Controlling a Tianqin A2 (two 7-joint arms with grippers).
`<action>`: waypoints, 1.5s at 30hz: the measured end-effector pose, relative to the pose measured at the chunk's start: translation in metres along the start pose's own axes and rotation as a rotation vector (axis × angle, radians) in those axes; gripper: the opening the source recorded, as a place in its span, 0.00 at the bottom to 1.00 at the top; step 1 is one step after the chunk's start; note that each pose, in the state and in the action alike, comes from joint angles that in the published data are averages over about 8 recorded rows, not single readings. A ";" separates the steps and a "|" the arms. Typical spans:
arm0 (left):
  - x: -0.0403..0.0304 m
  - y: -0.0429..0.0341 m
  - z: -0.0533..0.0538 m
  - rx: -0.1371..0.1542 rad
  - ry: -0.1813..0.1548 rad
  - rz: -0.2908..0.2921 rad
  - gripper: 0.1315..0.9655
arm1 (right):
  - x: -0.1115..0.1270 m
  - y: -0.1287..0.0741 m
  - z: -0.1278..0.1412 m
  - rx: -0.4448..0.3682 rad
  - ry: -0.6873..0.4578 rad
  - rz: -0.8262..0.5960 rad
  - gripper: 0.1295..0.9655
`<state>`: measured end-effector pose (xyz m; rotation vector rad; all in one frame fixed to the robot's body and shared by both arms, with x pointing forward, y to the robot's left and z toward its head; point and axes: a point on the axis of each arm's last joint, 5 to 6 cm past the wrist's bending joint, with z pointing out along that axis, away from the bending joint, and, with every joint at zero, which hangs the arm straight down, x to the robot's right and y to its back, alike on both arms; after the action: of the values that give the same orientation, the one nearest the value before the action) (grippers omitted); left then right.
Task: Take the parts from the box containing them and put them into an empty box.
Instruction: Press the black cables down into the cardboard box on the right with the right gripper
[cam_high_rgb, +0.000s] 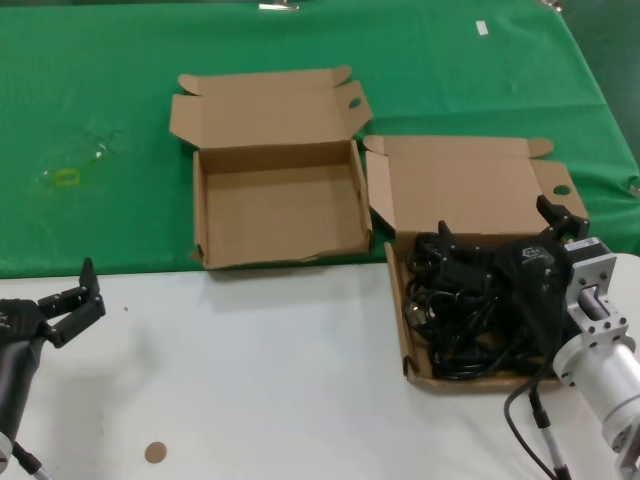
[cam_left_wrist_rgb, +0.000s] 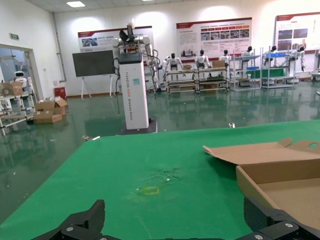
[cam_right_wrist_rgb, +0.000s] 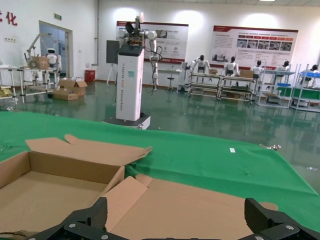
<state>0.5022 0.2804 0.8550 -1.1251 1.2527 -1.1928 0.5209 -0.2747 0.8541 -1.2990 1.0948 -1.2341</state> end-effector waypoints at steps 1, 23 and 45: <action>0.0000 0.0000 0.000 0.000 0.000 0.000 1.00 | 0.000 0.000 0.000 0.000 0.000 0.000 1.00; 0.0000 0.0000 0.000 0.000 0.000 0.000 1.00 | 0.000 0.000 0.000 0.000 0.000 0.000 1.00; 0.0000 0.0000 0.000 0.000 0.000 0.000 0.98 | 0.000 0.000 0.000 0.000 0.000 0.000 1.00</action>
<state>0.5022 0.2804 0.8550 -1.1251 1.2527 -1.1928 0.5209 -0.2747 0.8541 -1.2990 1.0948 -1.2341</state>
